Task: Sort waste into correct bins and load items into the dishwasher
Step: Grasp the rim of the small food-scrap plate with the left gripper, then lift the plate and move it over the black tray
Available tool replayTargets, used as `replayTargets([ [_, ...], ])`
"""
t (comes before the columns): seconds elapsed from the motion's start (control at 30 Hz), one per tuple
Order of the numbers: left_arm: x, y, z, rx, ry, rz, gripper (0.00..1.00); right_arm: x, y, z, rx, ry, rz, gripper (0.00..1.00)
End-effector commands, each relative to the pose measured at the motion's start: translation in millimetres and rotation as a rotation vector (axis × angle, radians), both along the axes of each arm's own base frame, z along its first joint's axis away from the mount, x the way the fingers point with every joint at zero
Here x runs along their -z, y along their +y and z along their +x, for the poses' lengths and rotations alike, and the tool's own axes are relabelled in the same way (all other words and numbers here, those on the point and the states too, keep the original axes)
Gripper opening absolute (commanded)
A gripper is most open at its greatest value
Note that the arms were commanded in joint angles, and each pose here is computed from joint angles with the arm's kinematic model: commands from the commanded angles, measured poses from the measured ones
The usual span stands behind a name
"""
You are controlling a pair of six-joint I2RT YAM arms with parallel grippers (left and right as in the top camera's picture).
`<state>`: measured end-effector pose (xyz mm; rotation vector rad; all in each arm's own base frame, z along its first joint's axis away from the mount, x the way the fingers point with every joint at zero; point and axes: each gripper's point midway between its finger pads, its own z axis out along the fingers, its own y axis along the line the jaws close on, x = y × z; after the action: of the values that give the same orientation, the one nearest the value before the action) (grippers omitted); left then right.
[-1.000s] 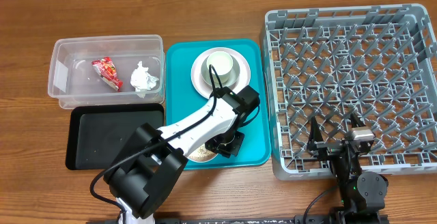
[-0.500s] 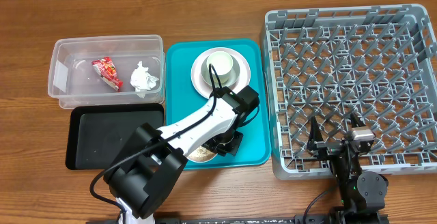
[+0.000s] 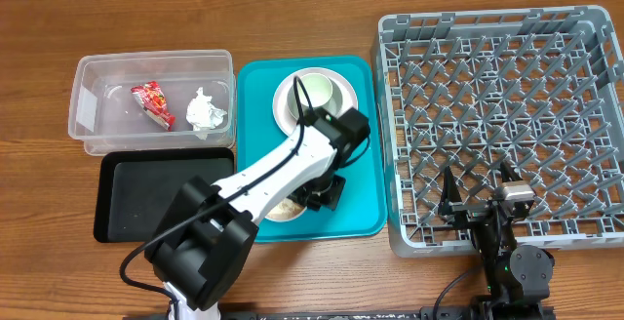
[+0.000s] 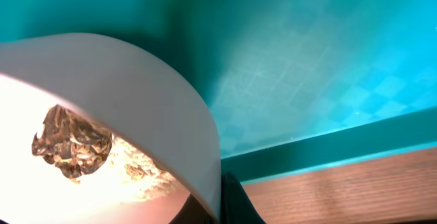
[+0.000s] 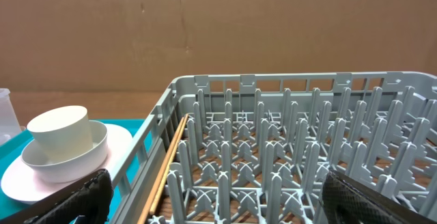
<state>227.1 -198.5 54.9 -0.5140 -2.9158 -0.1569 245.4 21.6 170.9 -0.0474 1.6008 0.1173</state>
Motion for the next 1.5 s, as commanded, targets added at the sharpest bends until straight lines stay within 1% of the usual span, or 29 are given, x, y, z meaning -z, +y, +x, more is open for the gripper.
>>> replayTargets([
  [0.0,-32,8,26,-0.045,-0.127,0.039,0.04,1,1,0,-0.006,-0.008,0.000,1.00],
  [0.13,-63,24,38,-0.073,-0.223,0.105,0.04,1,1,0,-0.006,-0.008,0.000,1.00],
  [0.3,-100,45,41,-0.130,-0.290,0.066,0.04,1,1,0,-0.006,-0.008,0.000,1.00],
  [0.43,-124,80,49,-0.242,-0.338,0.040,0.04,1,1,0,-0.006,-0.008,0.000,1.00],
  [0.5,-132,98,51,-0.288,-0.336,0.012,0.04,1,1,0,-0.006,-0.008,-0.001,1.00],
  [0.63,-141,124,53,-0.349,-0.292,-0.107,0.04,1,1,0,-0.006,-0.008,0.000,1.00],
  [0.83,-142,164,64,-0.480,-0.262,-0.275,0.04,1,1,0,-0.006,-0.008,0.000,1.00],
  [1.03,-134,185,70,-0.564,-0.249,-0.513,0.04,1,1,0,-0.006,-0.008,0.000,1.00],
  [1.3,-115,205,71,-0.668,-0.285,-0.833,0.04,1,1,0,-0.006,-0.008,0.000,1.00],
  [1.47,-95,219,71,-0.753,-0.333,-0.944,0.04,1,1,0,-0.006,-0.008,0.000,1.00],
])
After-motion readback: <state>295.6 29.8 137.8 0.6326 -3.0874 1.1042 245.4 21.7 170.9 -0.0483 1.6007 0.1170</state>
